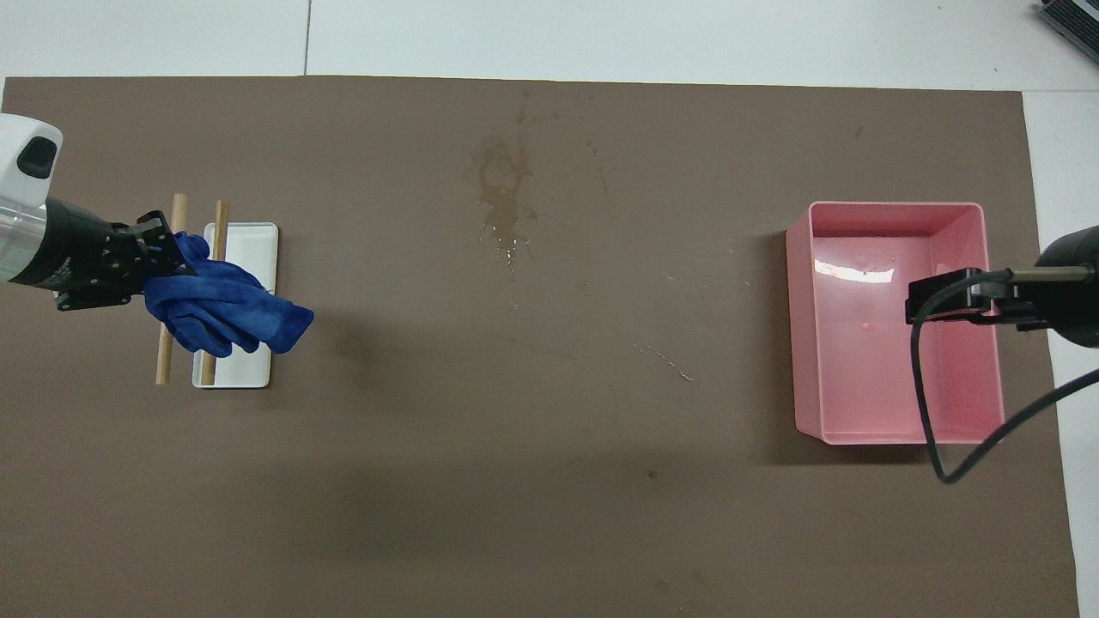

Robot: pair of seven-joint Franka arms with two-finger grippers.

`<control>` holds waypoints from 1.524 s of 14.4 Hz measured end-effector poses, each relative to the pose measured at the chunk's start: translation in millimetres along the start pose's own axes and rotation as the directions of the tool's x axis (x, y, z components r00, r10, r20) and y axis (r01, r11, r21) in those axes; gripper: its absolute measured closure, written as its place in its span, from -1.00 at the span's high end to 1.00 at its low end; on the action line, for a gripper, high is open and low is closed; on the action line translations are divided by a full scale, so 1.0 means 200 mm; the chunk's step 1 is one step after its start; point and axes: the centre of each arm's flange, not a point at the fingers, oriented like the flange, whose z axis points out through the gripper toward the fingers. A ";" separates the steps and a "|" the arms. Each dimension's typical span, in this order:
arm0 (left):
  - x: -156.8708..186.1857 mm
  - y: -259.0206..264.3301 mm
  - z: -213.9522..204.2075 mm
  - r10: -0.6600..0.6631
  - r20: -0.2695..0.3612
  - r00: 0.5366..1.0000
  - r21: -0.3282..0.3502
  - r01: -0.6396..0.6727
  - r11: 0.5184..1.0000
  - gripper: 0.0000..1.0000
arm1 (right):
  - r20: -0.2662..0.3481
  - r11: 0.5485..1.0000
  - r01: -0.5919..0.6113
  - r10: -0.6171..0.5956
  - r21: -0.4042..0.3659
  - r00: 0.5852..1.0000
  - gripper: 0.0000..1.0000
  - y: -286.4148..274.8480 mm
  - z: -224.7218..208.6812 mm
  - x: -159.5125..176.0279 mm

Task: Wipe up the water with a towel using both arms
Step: 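Lift the cloth with the left gripper while the right gripper reaches toward it, then grasp the cloth with the right gripper while the left gripper opens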

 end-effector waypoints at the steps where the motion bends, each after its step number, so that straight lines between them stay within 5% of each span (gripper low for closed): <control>1: -0.03 0.02 -0.01 -0.077 0.030 0.997 -0.031 0.078 0.996 -0.60 | 0.007 0.999 -0.033 0.032 0.032 0.999 1.00 -0.03 0.00 -0.01; 5: -0.16 0.10 -0.11 -0.321 0.193 0.927 -0.137 0.350 0.927 -0.60 | 0.031 0.968 -0.216 0.214 0.124 0.976 1.00 -0.16 0.01 -0.02; 8: -0.25 0.13 -0.17 -0.430 0.325 0.842 -0.146 0.494 0.857 -0.60 | 0.093 0.885 -0.424 0.414 0.192 0.906 0.90 -0.34 0.02 -0.05; 11: -0.31 0.19 -0.19 -0.510 0.407 0.758 -0.127 0.600 0.790 -0.60 | 0.193 0.729 -0.640 0.610 0.243 0.769 0.90 -0.58 0.03 -0.10; 14: -0.38 0.27 -0.15 -0.563 0.470 0.679 -0.084 0.670 0.738 -0.60 | 0.338 0.510 -0.811 0.738 0.287 0.584 0.90 -0.80 0.03 -0.14; 18: -0.46 0.37 -0.10 -0.615 0.516 0.596 -0.070 0.745 0.663 -0.60 | 0.491 0.317 -0.912 0.770 0.260 0.407 0.95 -1.04 0.09 -0.16; 22: -0.58 0.53 -0.09 -0.652 0.535 0.537 -0.065 0.796 0.602 -0.60 | 0.572 0.130 -0.971 0.789 0.201 0.224 0.98 -1.28 0.13 -0.21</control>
